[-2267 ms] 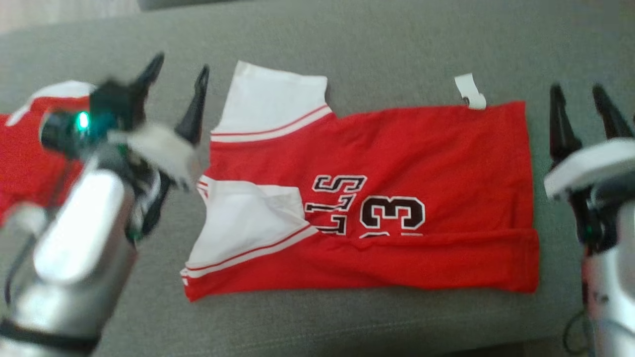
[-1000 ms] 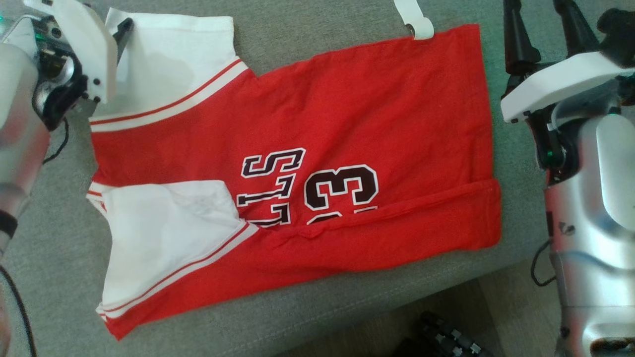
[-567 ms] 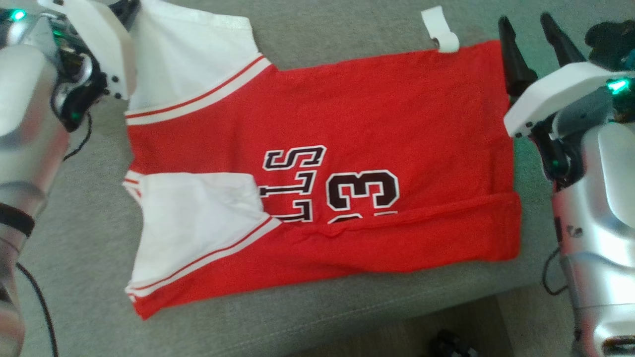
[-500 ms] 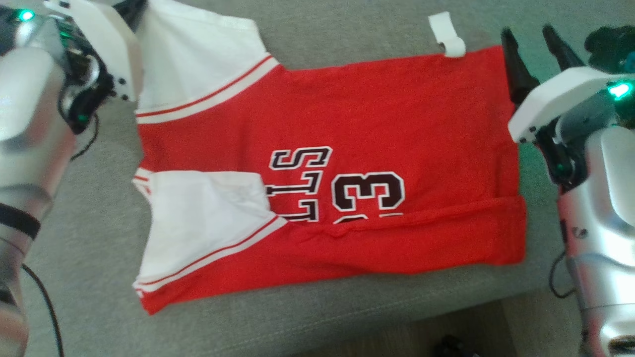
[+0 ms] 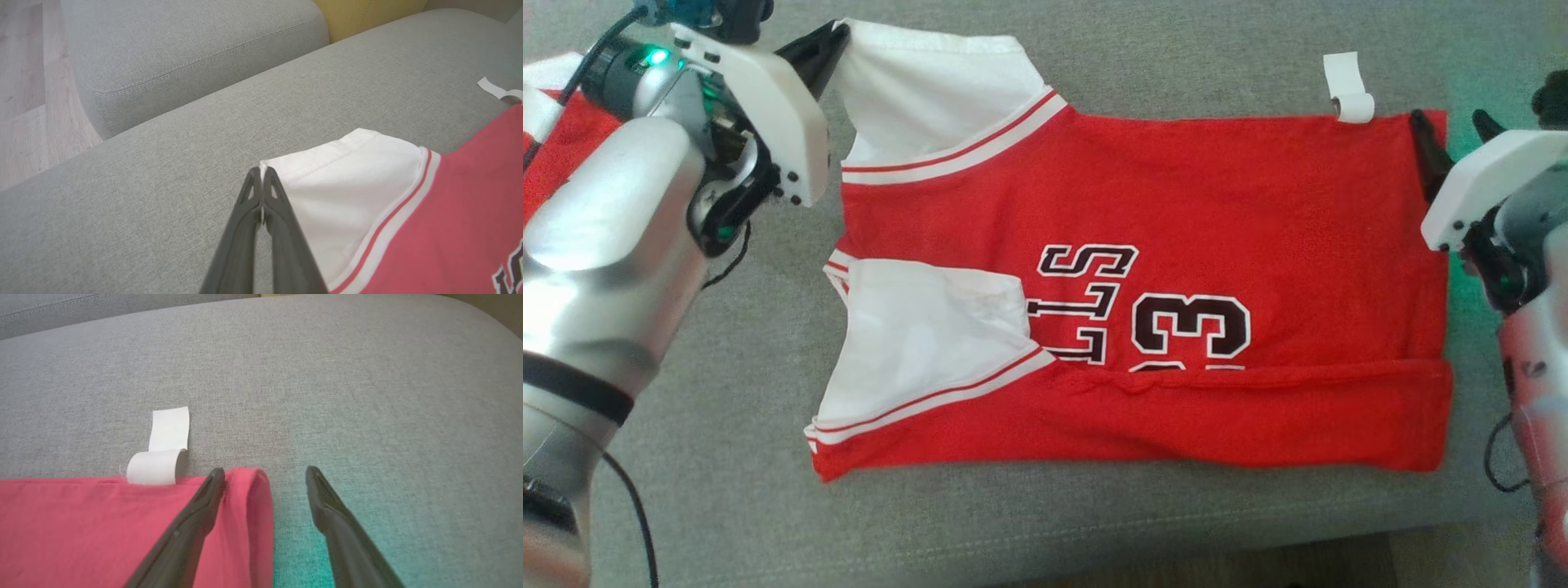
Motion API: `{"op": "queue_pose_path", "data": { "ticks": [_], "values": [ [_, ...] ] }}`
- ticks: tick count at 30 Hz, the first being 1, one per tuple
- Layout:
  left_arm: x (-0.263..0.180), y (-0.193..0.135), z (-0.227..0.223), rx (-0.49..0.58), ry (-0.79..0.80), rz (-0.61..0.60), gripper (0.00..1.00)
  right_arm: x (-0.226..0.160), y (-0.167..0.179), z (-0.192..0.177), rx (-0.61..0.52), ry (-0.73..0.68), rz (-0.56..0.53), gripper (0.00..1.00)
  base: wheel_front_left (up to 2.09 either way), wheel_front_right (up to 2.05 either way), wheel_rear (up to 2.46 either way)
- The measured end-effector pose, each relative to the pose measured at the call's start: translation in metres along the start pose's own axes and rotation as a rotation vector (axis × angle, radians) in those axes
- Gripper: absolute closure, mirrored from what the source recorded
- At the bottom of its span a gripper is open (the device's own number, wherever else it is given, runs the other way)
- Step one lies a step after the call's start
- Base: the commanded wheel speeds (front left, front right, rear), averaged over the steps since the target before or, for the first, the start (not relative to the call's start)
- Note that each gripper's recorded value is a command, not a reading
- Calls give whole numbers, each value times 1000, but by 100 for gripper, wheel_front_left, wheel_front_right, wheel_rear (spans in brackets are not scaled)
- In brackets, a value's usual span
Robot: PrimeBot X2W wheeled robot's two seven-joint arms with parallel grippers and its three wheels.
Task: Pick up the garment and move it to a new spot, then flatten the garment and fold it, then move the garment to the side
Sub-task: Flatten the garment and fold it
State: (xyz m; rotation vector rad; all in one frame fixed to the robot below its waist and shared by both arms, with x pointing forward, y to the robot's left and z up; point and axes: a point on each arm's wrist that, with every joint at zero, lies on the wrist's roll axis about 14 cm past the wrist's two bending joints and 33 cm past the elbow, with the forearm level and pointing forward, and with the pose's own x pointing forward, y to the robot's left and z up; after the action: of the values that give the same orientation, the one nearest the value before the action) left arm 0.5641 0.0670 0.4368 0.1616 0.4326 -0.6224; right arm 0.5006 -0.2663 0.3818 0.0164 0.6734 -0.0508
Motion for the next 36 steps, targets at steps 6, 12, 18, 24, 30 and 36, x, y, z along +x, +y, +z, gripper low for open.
{"op": "queue_pose_path", "data": {
  "ticks": [6,12,18,24,30,36],
  "values": [
    [4,-4,-1,-4,-1,-10,100,7,-6,-7,-21,40,-15,0,0,0,0],
    [7,-5,-2,-9,-2,-13,100,13,-7,-10,-40,65,-18,0,0,0,0],
    [7,-1,-6,-19,5,-4,100,17,5,-12,-50,77,18,0,0,0,0],
    [6,3,-7,-18,7,11,100,18,11,-11,-61,96,46,100,0,0,0],
    [5,12,-7,-21,-9,45,100,19,2,8,-55,2,29,100,0,0,0],
    [6,23,0,-23,-55,87,100,26,0,49,-79,-131,13,100,0,0,0]
  ]
}}
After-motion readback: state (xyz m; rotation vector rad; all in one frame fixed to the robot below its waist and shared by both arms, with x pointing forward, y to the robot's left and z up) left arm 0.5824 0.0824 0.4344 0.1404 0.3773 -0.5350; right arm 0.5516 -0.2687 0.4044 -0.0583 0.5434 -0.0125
